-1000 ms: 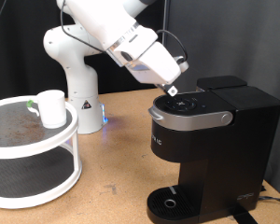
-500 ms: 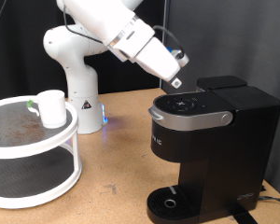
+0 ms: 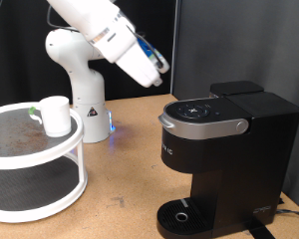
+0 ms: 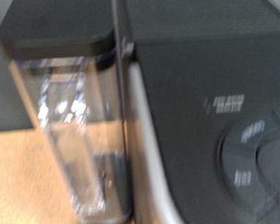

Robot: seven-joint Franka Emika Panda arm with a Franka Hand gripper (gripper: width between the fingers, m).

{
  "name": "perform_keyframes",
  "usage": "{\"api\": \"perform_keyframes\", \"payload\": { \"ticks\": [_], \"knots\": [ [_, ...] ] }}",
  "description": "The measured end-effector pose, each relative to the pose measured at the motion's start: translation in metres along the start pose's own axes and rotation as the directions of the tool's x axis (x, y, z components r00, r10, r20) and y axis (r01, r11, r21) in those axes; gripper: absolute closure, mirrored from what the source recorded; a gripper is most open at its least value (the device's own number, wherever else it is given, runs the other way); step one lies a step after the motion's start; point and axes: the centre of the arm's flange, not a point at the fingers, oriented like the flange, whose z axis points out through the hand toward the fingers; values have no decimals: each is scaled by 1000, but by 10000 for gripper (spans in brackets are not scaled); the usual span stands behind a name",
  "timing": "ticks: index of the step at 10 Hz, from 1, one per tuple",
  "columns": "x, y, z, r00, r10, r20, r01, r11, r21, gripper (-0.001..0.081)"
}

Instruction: Make a cup of coffee with the keurig machine

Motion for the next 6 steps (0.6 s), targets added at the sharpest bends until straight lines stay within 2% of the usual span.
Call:
{"api": "perform_keyframes", "payload": {
  "ticks": [1, 3, 4, 5, 6],
  "knots": [
    [-9, -1, -9, 1000, -13, 8, 13, 999, -32, 806],
    [-25, -12, -24, 996, -82, -45, 78, 993, -89, 806],
    [-26, -12, -22, 997, -67, -38, 64, 995, -77, 806],
    [-30, -12, -19, 998, -57, 25, 59, 996, -73, 806],
    [-35, -11, -21, 995, -58, 86, 66, 993, -93, 806]
  ]
}}
